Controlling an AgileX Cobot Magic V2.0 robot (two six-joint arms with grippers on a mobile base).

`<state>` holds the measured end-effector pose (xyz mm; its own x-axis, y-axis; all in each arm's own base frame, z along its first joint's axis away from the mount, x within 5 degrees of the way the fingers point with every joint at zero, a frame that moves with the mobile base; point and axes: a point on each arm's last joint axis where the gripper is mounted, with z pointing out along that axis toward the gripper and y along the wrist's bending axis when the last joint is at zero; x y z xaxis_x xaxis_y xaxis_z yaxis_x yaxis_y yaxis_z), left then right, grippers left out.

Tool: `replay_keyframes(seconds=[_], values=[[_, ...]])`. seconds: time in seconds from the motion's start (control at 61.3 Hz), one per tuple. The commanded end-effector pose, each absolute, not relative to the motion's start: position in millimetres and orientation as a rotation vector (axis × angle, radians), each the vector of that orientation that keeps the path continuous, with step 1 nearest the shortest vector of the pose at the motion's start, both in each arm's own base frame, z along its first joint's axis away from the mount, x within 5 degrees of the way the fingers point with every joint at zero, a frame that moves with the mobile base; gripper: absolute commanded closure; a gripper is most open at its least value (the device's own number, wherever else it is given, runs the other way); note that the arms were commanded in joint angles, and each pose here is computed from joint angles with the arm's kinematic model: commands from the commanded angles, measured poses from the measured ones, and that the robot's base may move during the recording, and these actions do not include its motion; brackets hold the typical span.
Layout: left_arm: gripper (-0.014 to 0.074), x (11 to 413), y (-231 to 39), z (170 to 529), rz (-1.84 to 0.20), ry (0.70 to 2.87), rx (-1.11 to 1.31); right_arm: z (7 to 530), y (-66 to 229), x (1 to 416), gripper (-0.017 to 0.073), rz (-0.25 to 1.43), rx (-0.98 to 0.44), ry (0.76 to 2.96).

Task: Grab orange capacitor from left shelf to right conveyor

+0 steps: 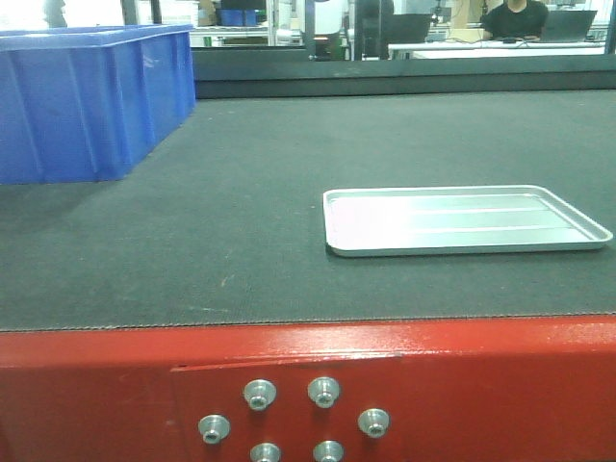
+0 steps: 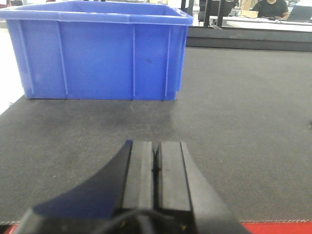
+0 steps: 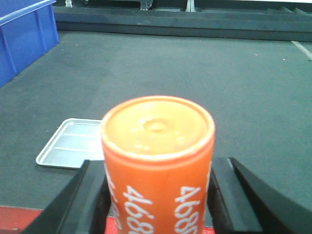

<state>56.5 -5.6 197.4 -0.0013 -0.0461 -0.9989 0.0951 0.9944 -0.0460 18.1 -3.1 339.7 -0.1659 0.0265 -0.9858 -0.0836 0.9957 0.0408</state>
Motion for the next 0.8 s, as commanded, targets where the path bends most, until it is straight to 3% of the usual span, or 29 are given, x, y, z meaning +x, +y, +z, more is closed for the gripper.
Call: replay_keyframes(seconds=[0.0, 0.636, 0.783], values=[[0.0720, 55, -5, 208, -0.115, 1.462, 0.031, 355, -3, 19, 0.0503, 0.087, -0.052, 1.637], [0.0720, 55, -5, 208, -0.115, 1.462, 0.031, 357, -3, 19, 0.0503, 0.090, -0.053, 1.611], [0.0720, 55, -5, 208, -0.115, 1.462, 0.031, 368, 2, 42, 0.0503, 0.101, -0.066, 1.558]])
